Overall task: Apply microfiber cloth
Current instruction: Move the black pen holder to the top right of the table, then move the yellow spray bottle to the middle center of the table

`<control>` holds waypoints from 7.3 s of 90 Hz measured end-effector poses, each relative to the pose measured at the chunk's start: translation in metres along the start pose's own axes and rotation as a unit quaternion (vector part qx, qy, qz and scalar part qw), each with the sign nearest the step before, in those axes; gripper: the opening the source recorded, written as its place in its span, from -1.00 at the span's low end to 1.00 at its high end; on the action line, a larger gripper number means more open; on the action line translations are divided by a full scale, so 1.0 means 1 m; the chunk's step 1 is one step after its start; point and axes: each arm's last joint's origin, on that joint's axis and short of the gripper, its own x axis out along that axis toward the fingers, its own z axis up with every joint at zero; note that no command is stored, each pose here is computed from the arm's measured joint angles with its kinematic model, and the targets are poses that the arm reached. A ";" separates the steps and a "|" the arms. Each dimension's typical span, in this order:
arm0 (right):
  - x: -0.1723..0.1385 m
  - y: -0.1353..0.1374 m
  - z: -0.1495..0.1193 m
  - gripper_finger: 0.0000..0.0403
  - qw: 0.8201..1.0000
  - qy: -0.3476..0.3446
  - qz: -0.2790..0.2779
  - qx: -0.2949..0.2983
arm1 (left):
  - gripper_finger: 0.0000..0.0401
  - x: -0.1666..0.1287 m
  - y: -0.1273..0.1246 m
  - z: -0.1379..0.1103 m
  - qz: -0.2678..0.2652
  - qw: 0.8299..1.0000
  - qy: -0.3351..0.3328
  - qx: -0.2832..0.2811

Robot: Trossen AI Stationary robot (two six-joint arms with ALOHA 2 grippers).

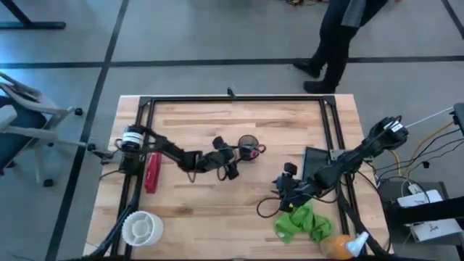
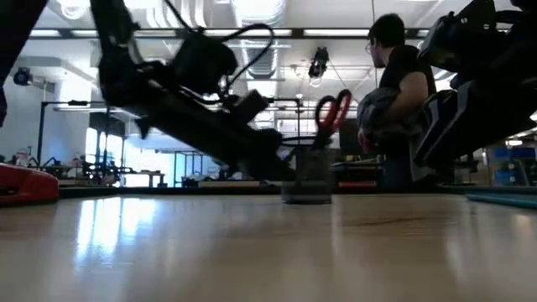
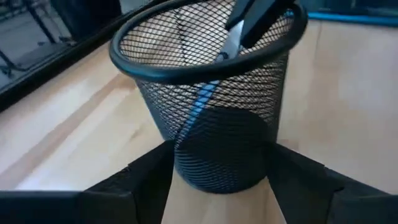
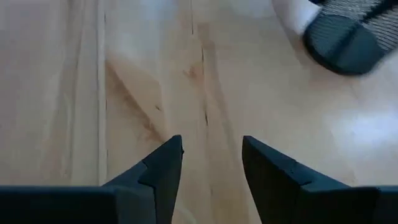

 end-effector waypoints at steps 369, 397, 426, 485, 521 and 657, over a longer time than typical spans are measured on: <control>0.052 -0.156 -0.020 -1.00 0.840 -0.026 -0.500 0.211 | -0.49 -0.050 0.039 -0.033 -0.065 0.997 -0.004 -0.041; 0.049 -0.181 -0.022 -1.00 0.818 0.010 -0.537 0.205 | -0.50 -0.050 0.039 -0.034 -0.064 0.997 0.001 -0.039; 0.047 -0.190 -0.019 -1.00 0.827 0.037 -0.518 0.215 | -0.48 -0.050 0.040 -0.034 -0.064 0.997 0.006 -0.037; -0.028 -0.129 0.060 -1.00 0.939 0.113 -0.097 0.309 | -0.43 -0.075 0.044 -0.016 -0.072 0.997 0.002 -0.035; -0.081 -0.071 0.123 -1.00 0.941 0.151 0.128 0.275 | -0.46 -0.075 0.043 -0.014 -0.075 0.996 -0.007 -0.040; -0.179 0.121 0.102 0.08 0.891 0.380 0.248 0.015 | -0.21 -0.095 -0.001 0.020 -0.200 0.968 -0.141 -0.053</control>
